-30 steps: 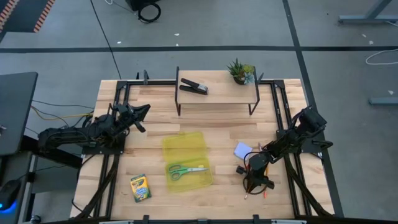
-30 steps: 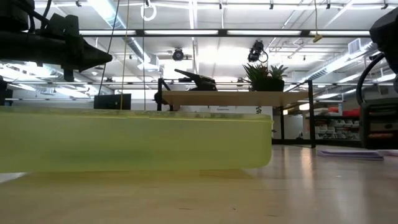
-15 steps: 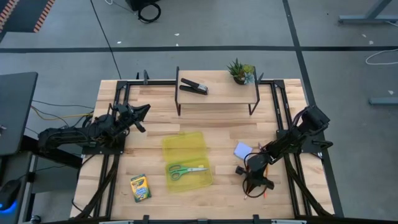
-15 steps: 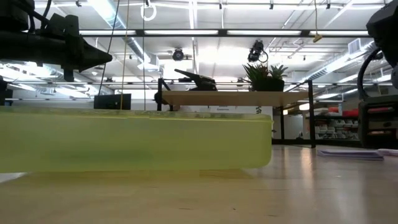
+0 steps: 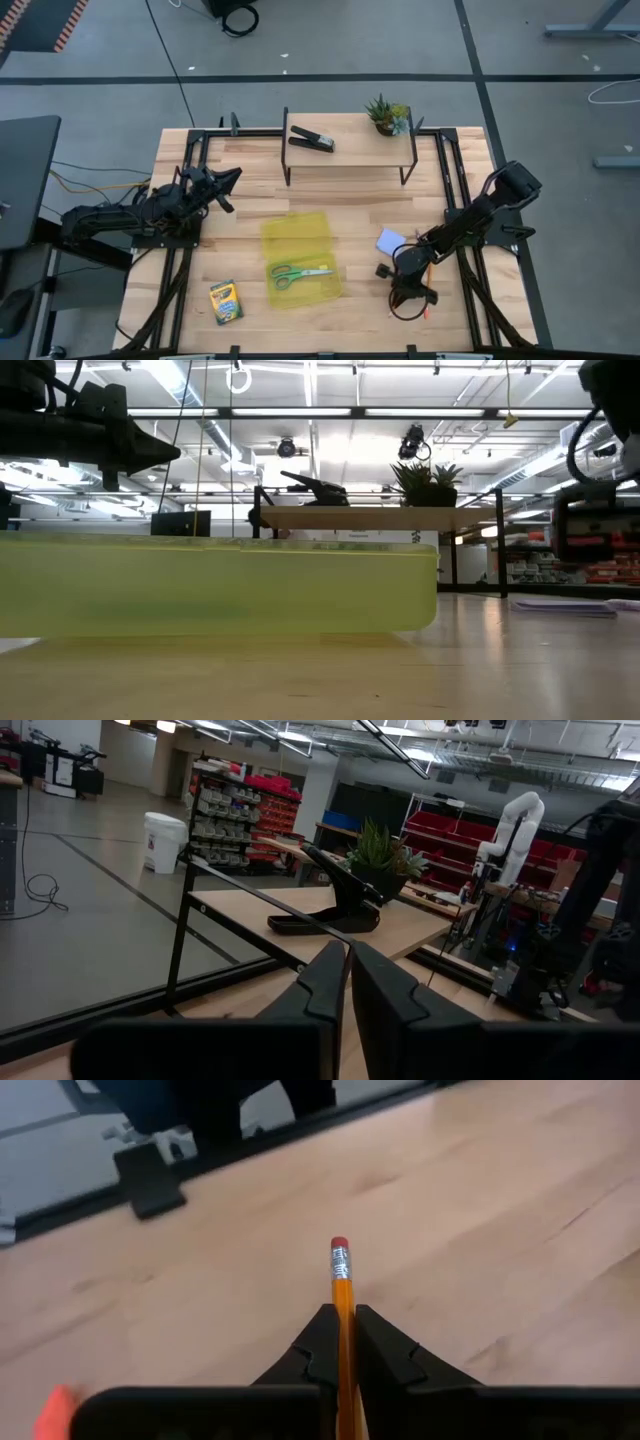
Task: Pack school essentials
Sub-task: Put the orange pencil into the yellow supply box
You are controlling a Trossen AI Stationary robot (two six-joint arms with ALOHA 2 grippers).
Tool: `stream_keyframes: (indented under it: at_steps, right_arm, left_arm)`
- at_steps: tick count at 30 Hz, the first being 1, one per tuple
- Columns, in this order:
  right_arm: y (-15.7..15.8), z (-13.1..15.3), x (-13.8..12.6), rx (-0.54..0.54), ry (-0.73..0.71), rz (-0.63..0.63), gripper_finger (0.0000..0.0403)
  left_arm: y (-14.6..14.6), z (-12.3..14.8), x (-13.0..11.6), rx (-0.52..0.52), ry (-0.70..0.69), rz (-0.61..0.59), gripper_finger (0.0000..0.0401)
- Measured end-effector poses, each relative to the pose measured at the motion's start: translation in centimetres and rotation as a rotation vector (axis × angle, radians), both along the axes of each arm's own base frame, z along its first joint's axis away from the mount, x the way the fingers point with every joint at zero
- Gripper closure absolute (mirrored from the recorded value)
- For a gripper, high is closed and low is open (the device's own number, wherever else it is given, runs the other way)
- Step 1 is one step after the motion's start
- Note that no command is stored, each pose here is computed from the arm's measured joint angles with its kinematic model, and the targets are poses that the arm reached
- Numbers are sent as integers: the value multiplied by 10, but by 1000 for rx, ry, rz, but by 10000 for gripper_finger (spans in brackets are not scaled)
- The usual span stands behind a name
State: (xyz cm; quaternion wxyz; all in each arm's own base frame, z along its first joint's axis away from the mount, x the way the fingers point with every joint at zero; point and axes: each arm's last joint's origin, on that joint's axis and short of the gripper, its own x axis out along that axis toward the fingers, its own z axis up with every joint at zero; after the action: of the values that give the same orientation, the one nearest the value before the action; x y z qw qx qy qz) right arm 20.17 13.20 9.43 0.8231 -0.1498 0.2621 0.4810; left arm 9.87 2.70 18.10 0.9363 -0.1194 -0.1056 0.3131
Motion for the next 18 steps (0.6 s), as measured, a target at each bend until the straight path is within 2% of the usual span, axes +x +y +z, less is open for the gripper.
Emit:
stream_keyframes:
  at_steps: [9, 18]
  right_arm:
    - [8, 20, 21, 2, -36, -23, 377]
    - [-4, 50, 62, 2, -112, -155, 377]
  left_arm:
    - [0, 0, 0, 0, 0, 0, 362]
    - [0, 0, 0, 0, 0, 0, 373]
